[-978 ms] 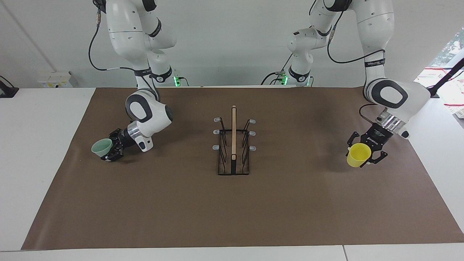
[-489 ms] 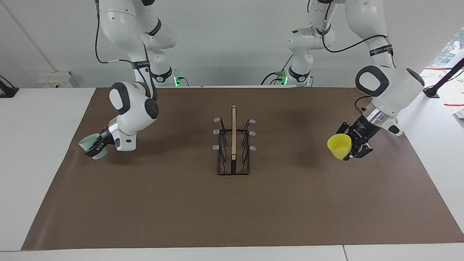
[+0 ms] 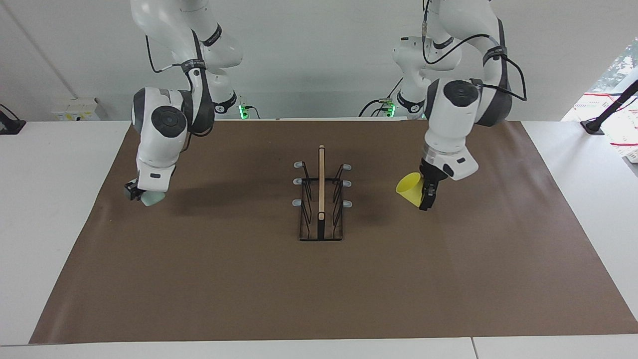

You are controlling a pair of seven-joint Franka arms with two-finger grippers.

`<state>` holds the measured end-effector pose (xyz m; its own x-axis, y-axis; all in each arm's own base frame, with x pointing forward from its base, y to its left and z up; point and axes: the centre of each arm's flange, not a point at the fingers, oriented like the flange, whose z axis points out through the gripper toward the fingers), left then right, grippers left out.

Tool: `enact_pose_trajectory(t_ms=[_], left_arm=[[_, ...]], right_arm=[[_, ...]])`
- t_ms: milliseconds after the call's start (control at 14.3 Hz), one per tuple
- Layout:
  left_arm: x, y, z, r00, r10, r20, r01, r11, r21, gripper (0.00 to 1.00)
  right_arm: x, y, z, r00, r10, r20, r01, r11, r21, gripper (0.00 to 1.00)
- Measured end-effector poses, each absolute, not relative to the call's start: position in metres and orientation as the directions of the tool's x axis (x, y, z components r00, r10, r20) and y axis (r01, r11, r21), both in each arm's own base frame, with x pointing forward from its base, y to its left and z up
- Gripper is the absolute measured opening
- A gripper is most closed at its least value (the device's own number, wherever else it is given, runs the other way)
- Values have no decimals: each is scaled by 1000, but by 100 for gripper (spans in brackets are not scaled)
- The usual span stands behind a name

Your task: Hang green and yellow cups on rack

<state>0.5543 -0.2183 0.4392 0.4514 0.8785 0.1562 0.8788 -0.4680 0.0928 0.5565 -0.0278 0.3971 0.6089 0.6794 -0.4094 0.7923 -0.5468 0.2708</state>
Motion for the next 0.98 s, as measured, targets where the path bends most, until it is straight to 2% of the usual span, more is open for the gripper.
enact_pose_trajectory(t_ms=[140,279,489,629,769,978], left_arm=[[534,-254,438,479,833,278,857,-512,59,65],[509,-289,433,492,786,375,842,-539,26,65],[473,-330,427,518,716,468,813,-582,-10,65],[459,-349,426,469,709,527,822,-568,33,65],[446,-363,425,441,706,554,825,-562,59,65],[430,-379,424,447,695,563,815,-576,63,65]], right_arm=[[554,-25,425,565,737,-371,824,-524,214,69],[542,-20,453,567,773,-285,821,-558,121,69],[527,-17,492,637,759,-133,766,-643,-4,69],[515,-26,511,697,717,4,709,-689,-147,69],[506,-45,519,730,666,156,677,-671,-303,69],[502,-64,525,724,578,378,689,-578,-436,69]])
